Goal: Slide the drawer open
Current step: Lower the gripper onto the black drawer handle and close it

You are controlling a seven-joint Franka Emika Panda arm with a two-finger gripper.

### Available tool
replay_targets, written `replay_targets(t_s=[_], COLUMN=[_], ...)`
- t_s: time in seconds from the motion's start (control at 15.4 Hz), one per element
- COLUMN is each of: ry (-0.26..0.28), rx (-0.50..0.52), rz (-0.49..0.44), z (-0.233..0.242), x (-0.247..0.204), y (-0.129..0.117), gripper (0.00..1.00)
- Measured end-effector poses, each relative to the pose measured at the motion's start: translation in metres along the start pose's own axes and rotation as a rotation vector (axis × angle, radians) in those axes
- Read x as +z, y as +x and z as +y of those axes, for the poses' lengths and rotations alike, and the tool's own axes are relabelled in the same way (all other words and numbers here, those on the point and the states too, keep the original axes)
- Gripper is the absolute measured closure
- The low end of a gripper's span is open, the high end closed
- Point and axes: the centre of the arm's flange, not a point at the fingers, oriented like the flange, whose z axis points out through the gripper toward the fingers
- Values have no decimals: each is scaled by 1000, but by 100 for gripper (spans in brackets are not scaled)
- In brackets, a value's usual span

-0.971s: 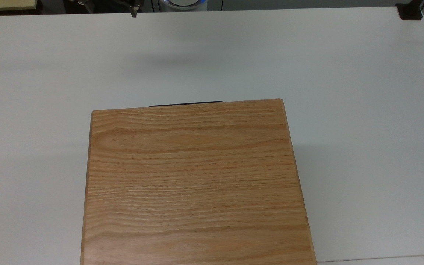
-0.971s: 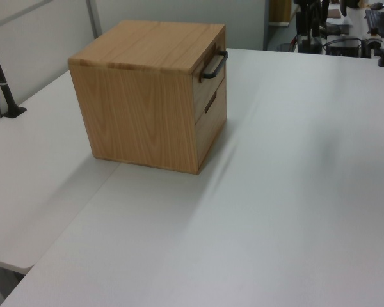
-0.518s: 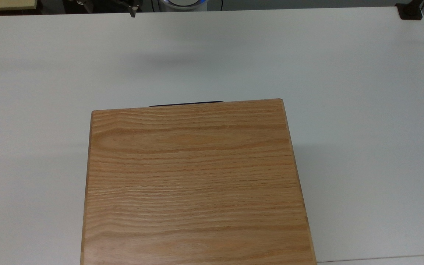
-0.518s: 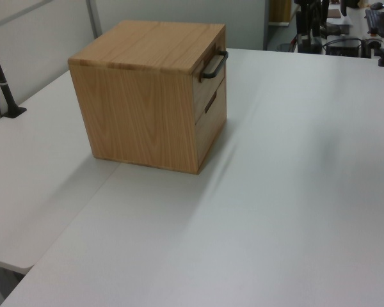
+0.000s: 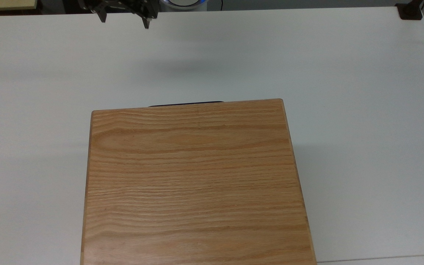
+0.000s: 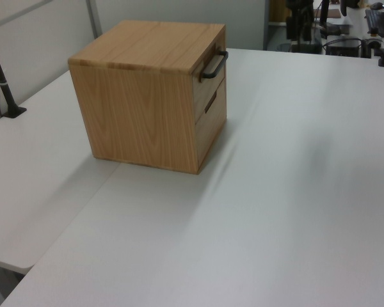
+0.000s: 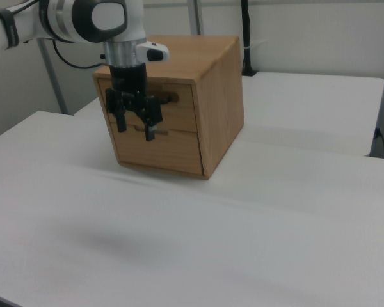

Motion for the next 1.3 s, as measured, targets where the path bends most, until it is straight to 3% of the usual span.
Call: replay_targets(t_s=[0.13, 0.26, 0.58, 0.71, 0.78, 0.84, 0.91, 0.97, 1.3], ry=[19, 72, 222, 328, 363, 396, 425, 451, 548], rx=[83, 211, 678, 918, 986, 1047, 1090, 1117, 1129], rz=[59, 124, 237, 304, 321, 336, 349, 363, 436], z=[-9, -15, -27, -54, -59, -64, -70, -77, -108], x=[-3, -5, 2, 0, 2, 4, 7, 9, 9], y=[8, 18, 44, 56, 58, 61, 63, 64, 66], gripper=[0, 0, 3, 15, 18, 29, 37, 40, 46])
